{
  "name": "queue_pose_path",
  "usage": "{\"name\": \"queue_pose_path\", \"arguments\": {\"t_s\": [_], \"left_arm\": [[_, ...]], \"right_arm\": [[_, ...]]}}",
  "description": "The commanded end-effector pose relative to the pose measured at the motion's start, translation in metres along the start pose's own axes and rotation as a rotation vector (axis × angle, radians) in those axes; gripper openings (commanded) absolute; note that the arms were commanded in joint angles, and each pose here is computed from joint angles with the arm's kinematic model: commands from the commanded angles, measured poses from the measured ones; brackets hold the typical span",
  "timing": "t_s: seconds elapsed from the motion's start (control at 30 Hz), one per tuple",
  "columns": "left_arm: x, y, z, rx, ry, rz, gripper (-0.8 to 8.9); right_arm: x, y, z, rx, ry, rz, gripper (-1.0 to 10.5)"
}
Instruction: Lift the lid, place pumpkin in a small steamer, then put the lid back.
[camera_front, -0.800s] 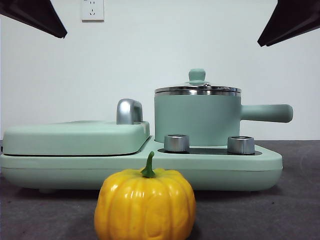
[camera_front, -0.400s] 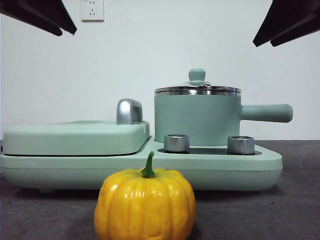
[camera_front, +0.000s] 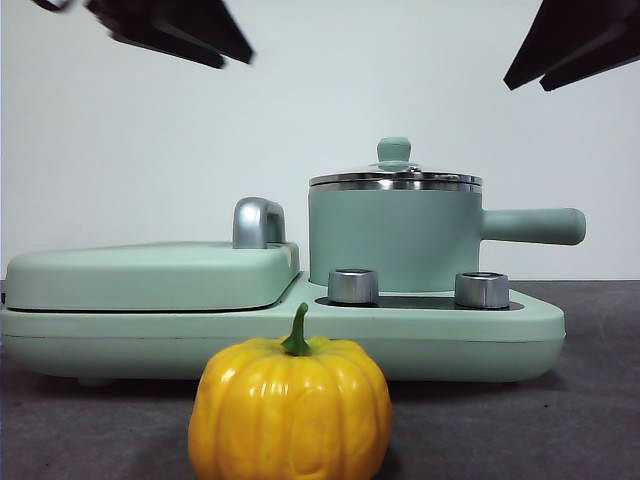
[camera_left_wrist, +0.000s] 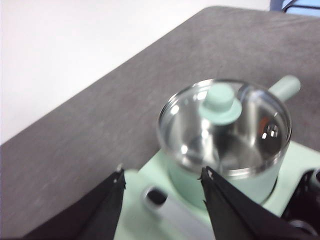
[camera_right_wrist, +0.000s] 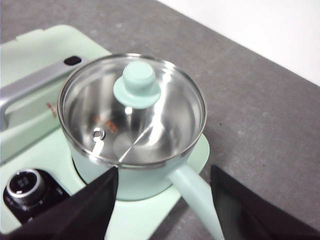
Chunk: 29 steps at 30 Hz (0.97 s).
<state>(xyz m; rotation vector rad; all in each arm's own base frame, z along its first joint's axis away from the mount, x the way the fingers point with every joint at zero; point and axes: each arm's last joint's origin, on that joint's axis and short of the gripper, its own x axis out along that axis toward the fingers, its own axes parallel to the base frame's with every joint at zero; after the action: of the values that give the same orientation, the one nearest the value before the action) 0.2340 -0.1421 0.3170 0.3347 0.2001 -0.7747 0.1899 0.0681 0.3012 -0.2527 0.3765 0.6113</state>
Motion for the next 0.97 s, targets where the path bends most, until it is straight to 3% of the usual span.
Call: {"name": "queue_pose_path", "arguments": {"t_s": [0.03,0.53,0.97], "left_arm": [[0.019,-0.004,0.007,-0.022,-0.039,-0.025,2.50],[0.120,-0.022,0.024,-0.113,0.000,-0.137,2.50],[0.150,-0.038,0.014,-0.115,0.011,-0.178,2.50]], "right_arm": [[-0.001,-0.001,0.008,0.027,-0.033,0.000,2.9],[-0.001,-0.001,0.008,0.028,-0.039,-0.002,2.9],[-0.001,-0.001,0.008,0.028,-0.039,-0.002,2.9]]}}
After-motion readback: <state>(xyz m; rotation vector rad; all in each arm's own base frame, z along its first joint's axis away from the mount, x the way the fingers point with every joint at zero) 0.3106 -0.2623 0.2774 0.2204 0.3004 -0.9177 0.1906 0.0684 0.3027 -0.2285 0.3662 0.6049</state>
